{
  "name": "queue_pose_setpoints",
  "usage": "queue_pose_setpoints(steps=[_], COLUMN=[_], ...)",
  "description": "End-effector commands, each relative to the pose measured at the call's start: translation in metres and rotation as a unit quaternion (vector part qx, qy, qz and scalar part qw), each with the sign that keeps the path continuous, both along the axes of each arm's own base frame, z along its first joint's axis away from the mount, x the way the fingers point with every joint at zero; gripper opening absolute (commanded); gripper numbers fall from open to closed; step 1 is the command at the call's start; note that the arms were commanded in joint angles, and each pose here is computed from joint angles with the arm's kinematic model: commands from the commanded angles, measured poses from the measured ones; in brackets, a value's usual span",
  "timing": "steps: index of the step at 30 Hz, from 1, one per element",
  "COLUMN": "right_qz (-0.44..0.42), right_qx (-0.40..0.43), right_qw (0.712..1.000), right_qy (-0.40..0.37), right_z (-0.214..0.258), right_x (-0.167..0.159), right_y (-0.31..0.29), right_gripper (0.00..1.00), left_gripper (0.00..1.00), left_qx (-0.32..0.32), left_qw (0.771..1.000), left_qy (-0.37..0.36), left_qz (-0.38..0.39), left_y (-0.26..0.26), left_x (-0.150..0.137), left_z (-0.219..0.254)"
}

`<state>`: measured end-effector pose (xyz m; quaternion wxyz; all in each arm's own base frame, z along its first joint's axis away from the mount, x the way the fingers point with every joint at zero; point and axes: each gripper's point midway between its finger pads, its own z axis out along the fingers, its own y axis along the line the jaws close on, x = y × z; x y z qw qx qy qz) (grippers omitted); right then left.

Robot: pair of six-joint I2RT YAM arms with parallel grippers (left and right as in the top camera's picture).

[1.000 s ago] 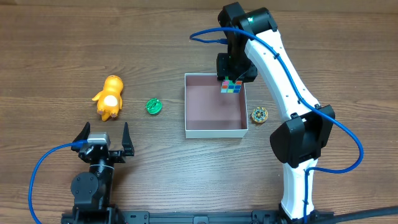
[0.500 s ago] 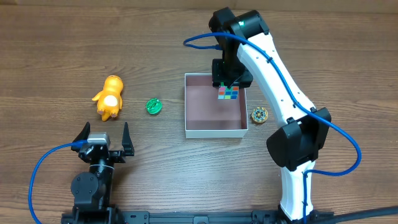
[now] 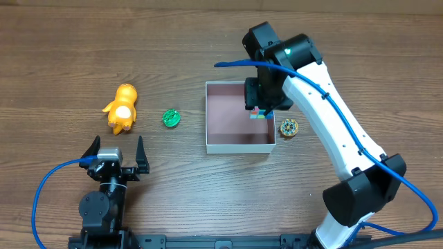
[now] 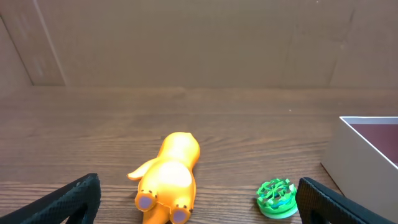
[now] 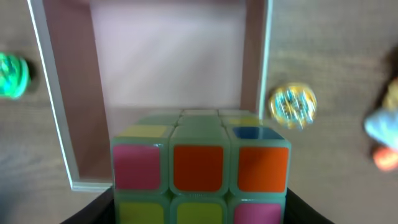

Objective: Pack container
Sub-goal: 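Lower the cube into the box with the right gripper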

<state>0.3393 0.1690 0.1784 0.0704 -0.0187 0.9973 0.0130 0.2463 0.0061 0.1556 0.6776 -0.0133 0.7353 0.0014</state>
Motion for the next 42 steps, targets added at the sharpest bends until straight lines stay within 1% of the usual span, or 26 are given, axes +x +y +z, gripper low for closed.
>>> queue_pose_setpoints(steps=[1,5,14,18,19,22,25,30,33,42], right_qz=[0.004,-0.001,0.000,0.003,0.003,0.003,0.013,0.003,0.021,0.029], right_qx=[0.006,0.018,0.013,0.019,0.020,0.020,0.016,0.009,0.014,0.013], right_qw=[0.999,0.998,0.999,0.998,0.997,0.997,0.997,0.999,0.999,0.998], right_qy=[-0.040,-0.062,-0.052,-0.067,-0.069,-0.070,-0.069,-0.054,-0.045,-0.045], right_z=[0.001,-0.005,-0.046,-0.048,-0.047,-0.048,-0.052,-0.067,-0.074,-0.076], right_x=[0.015,0.028,0.027,0.034,0.034,0.036,0.040,0.049,0.051,0.053], right_y=[0.004,0.010,0.009,0.013,0.013,0.013,0.009,-0.006,-0.008,-0.007], right_gripper=[0.37,0.37,0.37,0.38,0.41,0.44,0.44,0.43,0.43,0.43], left_gripper=[1.00,1.00,1.00,1.00,1.00,1.00,1.00,1.00,1.00,1.00], left_qx=[0.012,0.012,0.012,0.012,0.012,0.012,0.012,0.012,0.012,0.012], left_qw=[1.000,1.000,1.000,1.000,1.000,1.000,1.000,1.000,1.000,1.000], left_qy=[-0.001,-0.001,-0.001,-0.001,-0.001,-0.001,-0.001,-0.001,-0.001,-0.001], left_qz=[0.005,0.005,0.005,0.005,0.005,0.005,0.005,0.005,0.005,0.005], left_y=[0.002,0.002,0.002,0.002,0.002,0.002,0.002,0.002,0.002,0.002], left_x=[0.000,0.000,0.000,0.000,0.000,0.000,0.000,0.000,0.000,0.000], left_z=[0.000,0.000,0.000,0.000,0.000,0.000,0.000,0.000,0.000,0.000])
